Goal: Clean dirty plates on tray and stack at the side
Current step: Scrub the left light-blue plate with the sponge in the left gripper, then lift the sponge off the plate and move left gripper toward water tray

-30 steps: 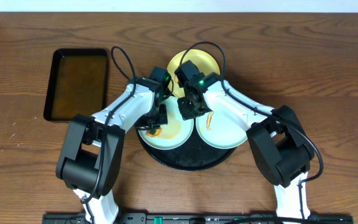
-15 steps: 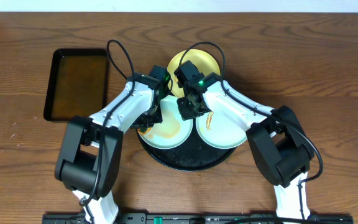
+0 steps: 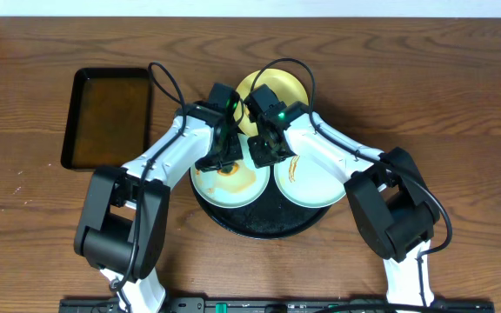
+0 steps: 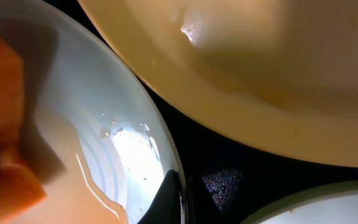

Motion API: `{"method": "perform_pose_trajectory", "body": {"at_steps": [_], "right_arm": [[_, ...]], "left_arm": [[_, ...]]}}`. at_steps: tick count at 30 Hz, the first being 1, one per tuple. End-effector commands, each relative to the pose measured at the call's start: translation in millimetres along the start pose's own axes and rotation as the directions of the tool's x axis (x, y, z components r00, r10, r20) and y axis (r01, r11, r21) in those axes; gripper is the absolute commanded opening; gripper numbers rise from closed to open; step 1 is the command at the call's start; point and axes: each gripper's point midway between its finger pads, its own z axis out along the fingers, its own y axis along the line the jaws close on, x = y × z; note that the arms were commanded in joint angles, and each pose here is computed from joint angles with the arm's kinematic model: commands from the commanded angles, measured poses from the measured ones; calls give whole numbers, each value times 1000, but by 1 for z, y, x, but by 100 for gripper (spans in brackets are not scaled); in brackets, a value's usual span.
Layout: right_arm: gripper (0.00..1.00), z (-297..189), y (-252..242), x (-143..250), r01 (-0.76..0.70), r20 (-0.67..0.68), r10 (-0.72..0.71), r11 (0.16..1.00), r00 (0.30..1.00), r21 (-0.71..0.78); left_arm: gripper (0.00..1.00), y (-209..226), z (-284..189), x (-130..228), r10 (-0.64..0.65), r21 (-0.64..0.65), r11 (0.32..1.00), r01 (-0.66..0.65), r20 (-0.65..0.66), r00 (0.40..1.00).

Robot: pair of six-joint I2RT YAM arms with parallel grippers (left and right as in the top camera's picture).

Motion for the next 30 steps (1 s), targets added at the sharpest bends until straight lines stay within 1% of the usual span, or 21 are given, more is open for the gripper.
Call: {"method": "perform_pose_trajectory", "body": {"at_steps": [1,5,8,13,18,22,25,30], "right_arm": [[1,8,6,7,4,-23,-4,1000,1000,-12],[1,8,6,7,4,-23,-4,1000,1000,-12],[1,8,6,7,4,-24,-4,1000,1000,-12],[1,8,5,8,3,-26,-4,1000,1000,-11],[1,8,5,8,3,-27,-4,1000,1000,-11],[1,8,5,8,3,-26,-4,1000,1000,-12],[1,8,5,7,3,-24,-4,1000,1000,-12],[1,8,5,8,3,-24,-3,1000,1000,-12]], "left_arm": [[8,-1,6,7,-24,23,999,25,-32,999],[8,2,14,7,-27,6,1000,27,-34,999],[8,16,24,3,-56,-74,996,55,-14,998],[8,44,35,-3,-64,-206,976,65,14,998],[8,90,23,-8,-83,-381,920,95,47,995],[7,117,10,-9,-104,-465,878,116,50,993],[7,124,-1,-13,-116,-482,867,128,56,992],[7,118,-23,-20,-113,-450,880,149,105,988]]}}
